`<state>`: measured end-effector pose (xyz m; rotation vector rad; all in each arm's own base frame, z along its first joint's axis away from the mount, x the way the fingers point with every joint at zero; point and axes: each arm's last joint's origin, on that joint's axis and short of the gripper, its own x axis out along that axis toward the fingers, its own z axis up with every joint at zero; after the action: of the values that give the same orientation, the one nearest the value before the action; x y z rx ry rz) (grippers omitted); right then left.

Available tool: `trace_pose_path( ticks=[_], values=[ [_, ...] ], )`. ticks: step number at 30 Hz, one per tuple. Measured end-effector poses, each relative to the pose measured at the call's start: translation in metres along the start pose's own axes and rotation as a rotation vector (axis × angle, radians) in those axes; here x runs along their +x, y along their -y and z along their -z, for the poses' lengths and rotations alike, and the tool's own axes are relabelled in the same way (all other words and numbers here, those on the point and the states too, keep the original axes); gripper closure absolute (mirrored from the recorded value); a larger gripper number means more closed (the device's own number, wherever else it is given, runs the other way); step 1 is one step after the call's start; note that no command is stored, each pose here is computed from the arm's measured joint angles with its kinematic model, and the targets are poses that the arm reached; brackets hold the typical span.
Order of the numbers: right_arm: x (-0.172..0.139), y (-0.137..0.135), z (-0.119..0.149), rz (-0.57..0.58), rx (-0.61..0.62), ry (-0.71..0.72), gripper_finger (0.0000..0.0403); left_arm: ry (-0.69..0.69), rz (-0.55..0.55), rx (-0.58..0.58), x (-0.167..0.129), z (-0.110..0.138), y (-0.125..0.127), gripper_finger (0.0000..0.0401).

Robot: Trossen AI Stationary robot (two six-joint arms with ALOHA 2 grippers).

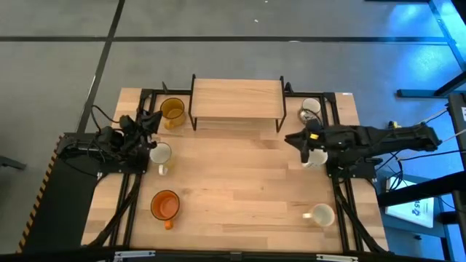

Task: Place coffee mugs
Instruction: Put the bottom blue patterned mug on the shelf

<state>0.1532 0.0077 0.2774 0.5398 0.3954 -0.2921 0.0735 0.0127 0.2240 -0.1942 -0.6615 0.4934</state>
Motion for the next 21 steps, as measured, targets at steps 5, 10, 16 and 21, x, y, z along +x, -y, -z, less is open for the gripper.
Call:
trace_pose_path(
  ticks=[5, 10, 16, 21],
  values=[
    [0.006, -0.006, -0.001, 0.066, 0.226, -0.188, 0.0331, -0.025, 0.008, -0.036, 0.000, 0.003, 0.000, 0.0386],
    [0.004, 0.003, 0.011, 0.244, 0.449, -0.306, 0.0325, -0.039, 0.009, -0.055, 0.000, 0.004, 0.000, 0.0386],
    [-0.007, 0.017, 0.026, 0.466, 0.607, -0.425, 0.0262, -0.052, 0.009, -0.049, 0.000, 0.006, 0.000, 0.0386],
    [-0.014, 0.023, 0.033, 0.574, 0.656, -0.504, 0.0205, -0.052, 0.006, -0.048, 0.000, 0.006, 0.000, 0.0386]
  ],
)
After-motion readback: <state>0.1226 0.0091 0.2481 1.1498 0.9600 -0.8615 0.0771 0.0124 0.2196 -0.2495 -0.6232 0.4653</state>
